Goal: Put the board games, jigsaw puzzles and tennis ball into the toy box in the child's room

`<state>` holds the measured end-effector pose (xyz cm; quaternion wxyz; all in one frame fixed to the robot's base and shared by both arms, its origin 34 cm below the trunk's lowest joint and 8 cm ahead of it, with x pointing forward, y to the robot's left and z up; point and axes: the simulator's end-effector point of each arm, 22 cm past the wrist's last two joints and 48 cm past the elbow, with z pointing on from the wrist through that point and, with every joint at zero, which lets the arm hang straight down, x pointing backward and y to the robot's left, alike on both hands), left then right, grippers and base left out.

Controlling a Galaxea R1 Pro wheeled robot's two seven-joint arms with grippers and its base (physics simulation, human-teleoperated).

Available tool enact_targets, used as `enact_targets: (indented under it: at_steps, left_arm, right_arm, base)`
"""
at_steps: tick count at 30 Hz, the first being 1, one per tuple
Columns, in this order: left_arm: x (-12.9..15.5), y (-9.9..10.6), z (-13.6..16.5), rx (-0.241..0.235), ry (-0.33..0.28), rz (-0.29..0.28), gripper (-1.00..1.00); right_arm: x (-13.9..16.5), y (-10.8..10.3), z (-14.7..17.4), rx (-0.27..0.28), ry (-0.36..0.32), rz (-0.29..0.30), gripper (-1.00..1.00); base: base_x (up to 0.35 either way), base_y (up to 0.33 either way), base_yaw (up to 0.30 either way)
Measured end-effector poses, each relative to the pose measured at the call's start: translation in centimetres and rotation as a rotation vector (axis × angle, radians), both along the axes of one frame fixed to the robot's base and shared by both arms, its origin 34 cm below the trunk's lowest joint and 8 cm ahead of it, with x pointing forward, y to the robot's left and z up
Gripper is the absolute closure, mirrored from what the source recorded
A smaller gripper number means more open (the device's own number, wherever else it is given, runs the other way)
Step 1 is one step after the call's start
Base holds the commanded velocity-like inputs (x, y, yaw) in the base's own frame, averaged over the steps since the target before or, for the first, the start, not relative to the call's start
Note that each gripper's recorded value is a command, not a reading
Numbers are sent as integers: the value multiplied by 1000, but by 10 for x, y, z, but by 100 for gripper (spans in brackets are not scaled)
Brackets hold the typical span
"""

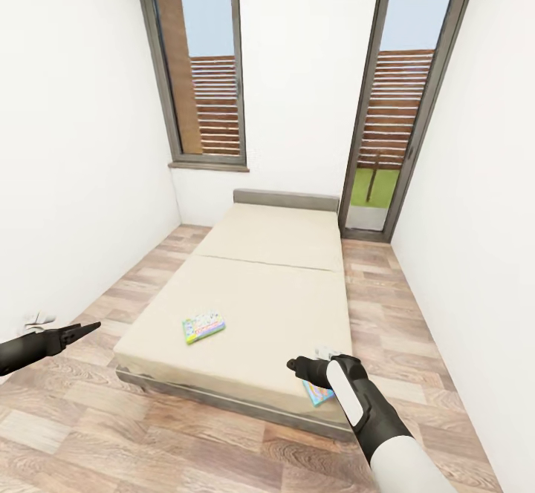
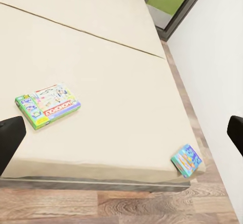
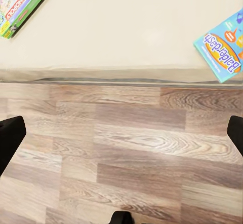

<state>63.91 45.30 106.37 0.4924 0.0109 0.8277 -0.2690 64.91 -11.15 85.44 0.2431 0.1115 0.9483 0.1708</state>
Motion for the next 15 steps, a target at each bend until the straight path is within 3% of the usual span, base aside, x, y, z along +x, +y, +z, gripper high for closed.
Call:
enact_targets:
  at_steps: [15]
  left_arm:
    - [-2, 0, 13, 0, -25, 0, -100]
  right_arm:
    - [10, -2, 17, 0, -56, -19, -100]
  base:
    - [0, 0, 23]
